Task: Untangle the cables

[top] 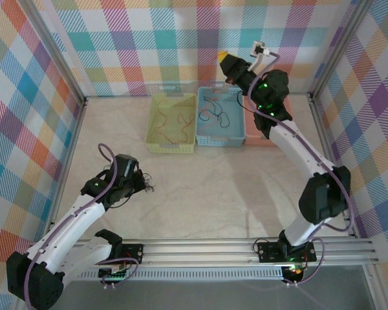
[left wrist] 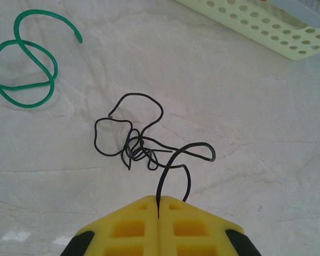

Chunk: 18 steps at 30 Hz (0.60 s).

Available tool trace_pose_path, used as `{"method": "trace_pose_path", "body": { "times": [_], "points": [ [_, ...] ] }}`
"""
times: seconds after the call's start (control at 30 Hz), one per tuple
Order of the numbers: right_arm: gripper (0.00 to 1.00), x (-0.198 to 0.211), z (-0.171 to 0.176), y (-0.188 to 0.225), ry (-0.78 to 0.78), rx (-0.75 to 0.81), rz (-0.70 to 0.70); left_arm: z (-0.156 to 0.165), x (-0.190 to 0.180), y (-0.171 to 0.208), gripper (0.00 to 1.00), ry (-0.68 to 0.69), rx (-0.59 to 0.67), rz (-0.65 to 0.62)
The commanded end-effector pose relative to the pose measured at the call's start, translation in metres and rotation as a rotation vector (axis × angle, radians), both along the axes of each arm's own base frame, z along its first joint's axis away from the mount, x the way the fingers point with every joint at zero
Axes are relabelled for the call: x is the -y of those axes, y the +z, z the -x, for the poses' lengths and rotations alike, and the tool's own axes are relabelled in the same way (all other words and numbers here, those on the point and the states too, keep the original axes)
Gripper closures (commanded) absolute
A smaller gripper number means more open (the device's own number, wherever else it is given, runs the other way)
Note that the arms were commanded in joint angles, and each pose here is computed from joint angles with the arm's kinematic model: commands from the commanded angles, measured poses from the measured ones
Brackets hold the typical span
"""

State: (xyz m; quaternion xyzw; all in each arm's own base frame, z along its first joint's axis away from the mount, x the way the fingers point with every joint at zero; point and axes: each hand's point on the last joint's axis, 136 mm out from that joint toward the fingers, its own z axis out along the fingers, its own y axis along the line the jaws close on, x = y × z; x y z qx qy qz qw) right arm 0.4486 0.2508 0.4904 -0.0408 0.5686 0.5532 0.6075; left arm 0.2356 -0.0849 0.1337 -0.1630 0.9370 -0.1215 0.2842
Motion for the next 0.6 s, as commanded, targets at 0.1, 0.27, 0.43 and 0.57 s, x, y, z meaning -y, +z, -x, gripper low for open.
{"method": "trace_pose_path", "body": {
  "times": [0.1,0.27,0.43,0.57],
  "points": [
    [1.0,-0.041,-0.02,0.01,0.084,0.027,-0.064,-0.006,0.002,-0.003,1.0,-0.018,0.017,0.008],
    [1.0,-0.07,-0.064,-0.021,0.118,-0.047,-0.108,-0.007,0.003,-0.004,1.0,-0.025,0.014,0.002],
    [1.0,-0.096,-0.101,-0.068,0.154,-0.139,-0.13,-0.005,0.001,-0.004,1.0,-0.025,0.017,0.0],
    [1.0,-0.106,-0.116,-0.1,0.151,-0.189,-0.122,-0.004,0.0,-0.006,1.0,-0.02,0.021,0.0]
  ]
}}
